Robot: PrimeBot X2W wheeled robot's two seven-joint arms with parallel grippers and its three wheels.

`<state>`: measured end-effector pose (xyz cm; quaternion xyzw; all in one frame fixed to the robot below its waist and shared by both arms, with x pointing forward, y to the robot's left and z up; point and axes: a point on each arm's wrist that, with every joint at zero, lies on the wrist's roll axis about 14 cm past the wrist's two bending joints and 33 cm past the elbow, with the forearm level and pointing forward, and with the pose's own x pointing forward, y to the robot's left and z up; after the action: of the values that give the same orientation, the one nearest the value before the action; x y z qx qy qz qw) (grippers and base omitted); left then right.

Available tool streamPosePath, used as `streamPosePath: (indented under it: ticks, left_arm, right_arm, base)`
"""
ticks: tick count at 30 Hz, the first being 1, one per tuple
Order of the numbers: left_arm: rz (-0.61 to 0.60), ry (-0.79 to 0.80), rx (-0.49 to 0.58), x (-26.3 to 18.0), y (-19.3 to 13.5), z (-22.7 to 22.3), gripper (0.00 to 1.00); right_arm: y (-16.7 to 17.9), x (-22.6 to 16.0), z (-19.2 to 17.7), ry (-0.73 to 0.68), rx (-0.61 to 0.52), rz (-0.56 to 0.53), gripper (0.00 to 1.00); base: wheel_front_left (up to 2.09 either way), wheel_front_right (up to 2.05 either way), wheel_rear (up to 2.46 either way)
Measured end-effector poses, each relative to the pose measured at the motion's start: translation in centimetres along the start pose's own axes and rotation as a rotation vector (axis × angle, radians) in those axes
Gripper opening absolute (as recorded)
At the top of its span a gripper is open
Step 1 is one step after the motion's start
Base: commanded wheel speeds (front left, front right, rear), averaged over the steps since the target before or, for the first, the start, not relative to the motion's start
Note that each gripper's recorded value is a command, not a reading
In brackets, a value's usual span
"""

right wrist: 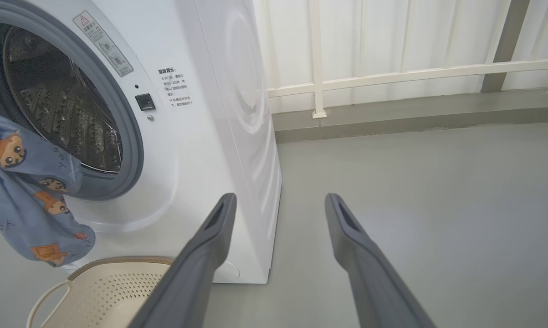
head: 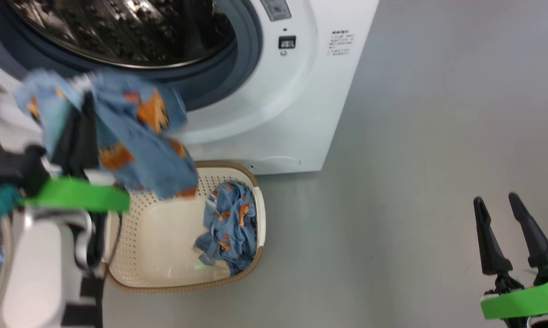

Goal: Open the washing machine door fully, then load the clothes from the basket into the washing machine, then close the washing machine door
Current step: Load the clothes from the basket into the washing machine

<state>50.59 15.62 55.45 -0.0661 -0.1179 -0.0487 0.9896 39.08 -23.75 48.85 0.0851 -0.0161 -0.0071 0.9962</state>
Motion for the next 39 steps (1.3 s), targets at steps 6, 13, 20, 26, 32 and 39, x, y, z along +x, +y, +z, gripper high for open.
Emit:
streamPosePath:
  ticks: [6, 13, 20, 26, 32, 39]
  left_arm:
    - [-0.025, -0.052, -0.001, 5.4, -0.7, 0.8, 0.00]
    - [-0.060, 0.003, 0.015, 9.4, -2.0, -1.7, 0.00]
    - [-0.077, 0.139, 0.002, 10.9, -2.9, -7.0, 0.00]
    - [-0.063, 0.200, -0.033, 12.5, -2.6, -9.5, 0.00]
    - [-0.057, 0.199, -0.029, 14.6, -2.1, -10.2, 0.00]
    - [-0.032, -0.011, -0.010, 17.9, -1.8, -5.1, 0.00]
  right_arm:
    - [-0.1, 1.3, -0.7, 0.010, -0.001, -0.002, 1.00]
    - [-0.7, 2.1, -1.4, 0.023, -0.005, -0.022, 1.00]
    - [-1.0, 2.2, -2.1, 0.040, 0.001, -0.037, 1.00]
    - [-1.2, 2.3, -2.7, 0.057, -0.001, -0.045, 1.00]
    - [-1.7, 2.3, -3.7, 0.083, 0.004, -0.066, 1.00]
    - [-2.0, 3.3, -4.0, 0.081, -0.006, -0.070, 1.00]
  base:
    - [0.00, 0.00, 0.00]
    - [0.00, 0.00, 0.00]
    - [0.00, 0.00, 0.00]
    - [0.00, 0.00, 0.00]
    - [0.00, 0.00, 0.00]
    - [0.00, 0.00, 0.00]
